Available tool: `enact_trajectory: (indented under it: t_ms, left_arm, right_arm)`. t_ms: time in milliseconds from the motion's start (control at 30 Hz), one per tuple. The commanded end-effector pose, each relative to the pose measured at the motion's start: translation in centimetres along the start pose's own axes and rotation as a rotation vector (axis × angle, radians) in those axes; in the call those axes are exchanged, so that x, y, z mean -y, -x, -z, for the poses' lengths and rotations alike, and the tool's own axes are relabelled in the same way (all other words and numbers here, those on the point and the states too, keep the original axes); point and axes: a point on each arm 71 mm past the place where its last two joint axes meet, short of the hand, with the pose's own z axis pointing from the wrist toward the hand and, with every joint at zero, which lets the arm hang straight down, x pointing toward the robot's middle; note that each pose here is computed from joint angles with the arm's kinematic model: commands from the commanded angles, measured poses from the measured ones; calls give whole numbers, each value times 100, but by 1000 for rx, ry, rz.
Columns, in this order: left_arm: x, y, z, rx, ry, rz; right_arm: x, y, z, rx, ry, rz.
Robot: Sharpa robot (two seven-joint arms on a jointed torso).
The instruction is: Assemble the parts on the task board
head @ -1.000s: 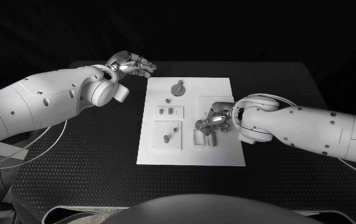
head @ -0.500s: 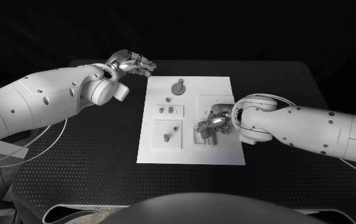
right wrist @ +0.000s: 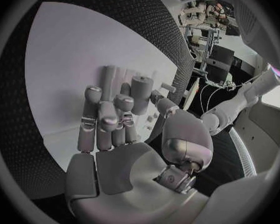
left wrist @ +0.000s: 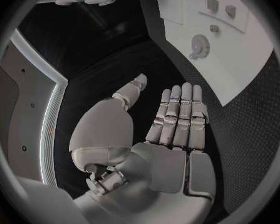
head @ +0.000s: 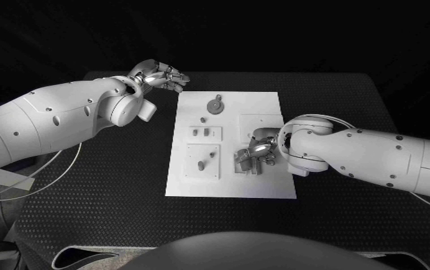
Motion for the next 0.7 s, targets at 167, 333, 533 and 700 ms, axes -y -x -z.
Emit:
enact_trajectory:
  t_ms: [167, 333, 533, 700]
  left_arm:
    - [13, -15, 0, -14, -7, 0]
    - [11, -13, 3, -14, -6, -1]
    - [10, -13, 3, -15, -5, -1]
    - [9, -14, 2, -15, -4, -2]
  right_arm:
    - [-10, -51, -4, -45, 6, -85]
    - [12, -41, -13, -43, -3, -82]
    - [39, -20, -30, -34, -14, -69]
    - [34, -11, -47, -28, -13, -75]
